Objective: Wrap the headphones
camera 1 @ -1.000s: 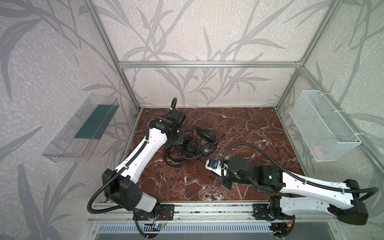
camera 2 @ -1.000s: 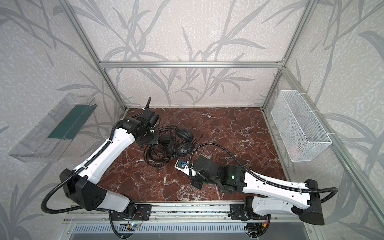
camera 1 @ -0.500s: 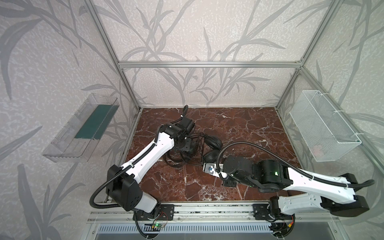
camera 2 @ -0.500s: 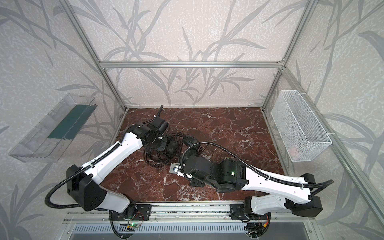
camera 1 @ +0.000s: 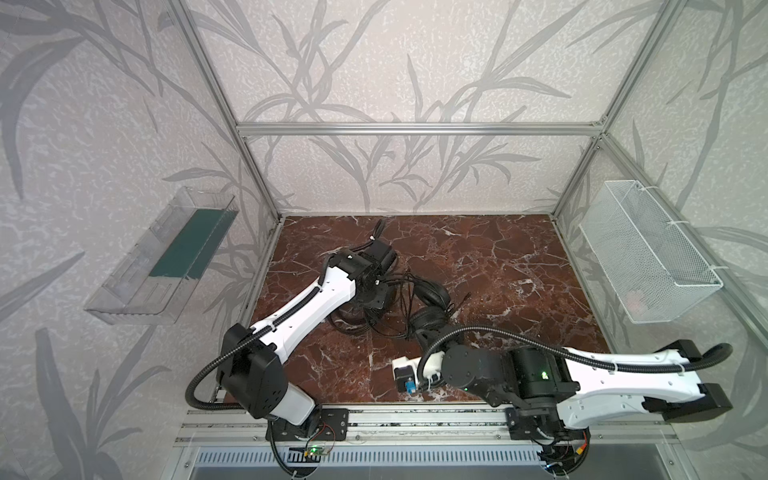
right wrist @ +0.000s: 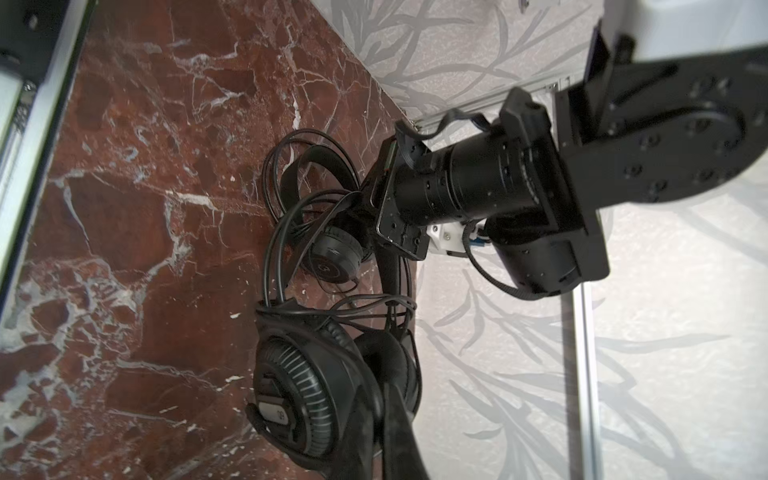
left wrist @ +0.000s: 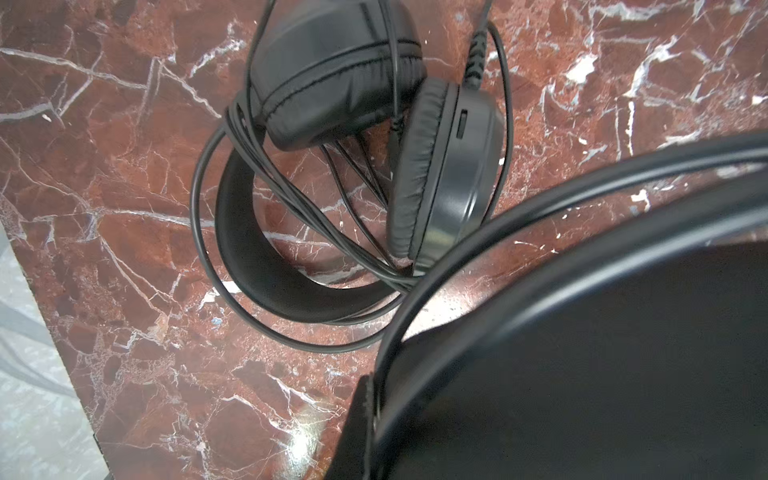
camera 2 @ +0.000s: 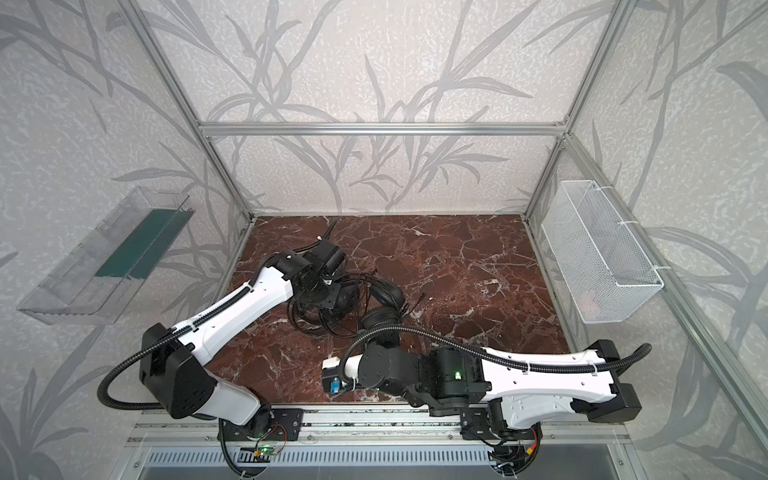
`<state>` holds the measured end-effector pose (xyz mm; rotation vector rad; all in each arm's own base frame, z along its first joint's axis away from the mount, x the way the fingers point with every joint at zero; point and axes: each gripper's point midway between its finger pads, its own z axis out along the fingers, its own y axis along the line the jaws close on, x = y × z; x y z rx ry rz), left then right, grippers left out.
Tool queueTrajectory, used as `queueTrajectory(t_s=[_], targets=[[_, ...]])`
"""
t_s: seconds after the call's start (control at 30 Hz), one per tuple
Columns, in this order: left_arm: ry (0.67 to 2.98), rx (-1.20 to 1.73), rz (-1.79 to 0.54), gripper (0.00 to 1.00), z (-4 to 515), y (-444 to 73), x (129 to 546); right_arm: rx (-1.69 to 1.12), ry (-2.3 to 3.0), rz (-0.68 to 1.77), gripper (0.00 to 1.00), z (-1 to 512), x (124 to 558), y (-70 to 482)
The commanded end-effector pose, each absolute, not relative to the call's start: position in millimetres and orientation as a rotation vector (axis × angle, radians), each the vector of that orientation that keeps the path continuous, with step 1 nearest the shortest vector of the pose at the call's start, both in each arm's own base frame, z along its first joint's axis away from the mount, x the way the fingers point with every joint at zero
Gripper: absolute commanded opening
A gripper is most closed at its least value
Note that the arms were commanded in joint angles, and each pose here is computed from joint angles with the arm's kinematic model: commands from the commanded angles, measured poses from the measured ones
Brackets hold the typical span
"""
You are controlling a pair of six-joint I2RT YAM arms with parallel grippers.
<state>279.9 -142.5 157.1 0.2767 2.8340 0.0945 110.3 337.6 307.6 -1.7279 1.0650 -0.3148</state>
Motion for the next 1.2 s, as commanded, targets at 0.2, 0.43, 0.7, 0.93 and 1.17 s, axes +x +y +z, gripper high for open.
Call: queueTrajectory(t_s=[0.2, 0.43, 0.7, 0.93, 1.17], targets=[[2.791, 0.320, 0.095, 0.00, 151, -149, 284, -1.572, 0.705, -0.450, 0.00, 377, 103, 347], [2.803, 0.367, 0.100, 0.00, 140, -151, 278, -1.545, 0.515, -0.540, 0.00, 400, 84, 361], [2.821, 0.392, 0.086, 0.00, 133, -154, 276, -1.571, 0.477, -0.514, 0.00, 414, 74, 360], [2.808, 0.422, 0.114, 0.00, 131, -153, 275, -1.597, 0.524, -0.136, 0.00, 438, 45, 340], [2.794, 0.454, 0.173, 0.00, 130, -152, 275, -1.630, 0.615, 0.042, 0.00, 446, 33, 340]])
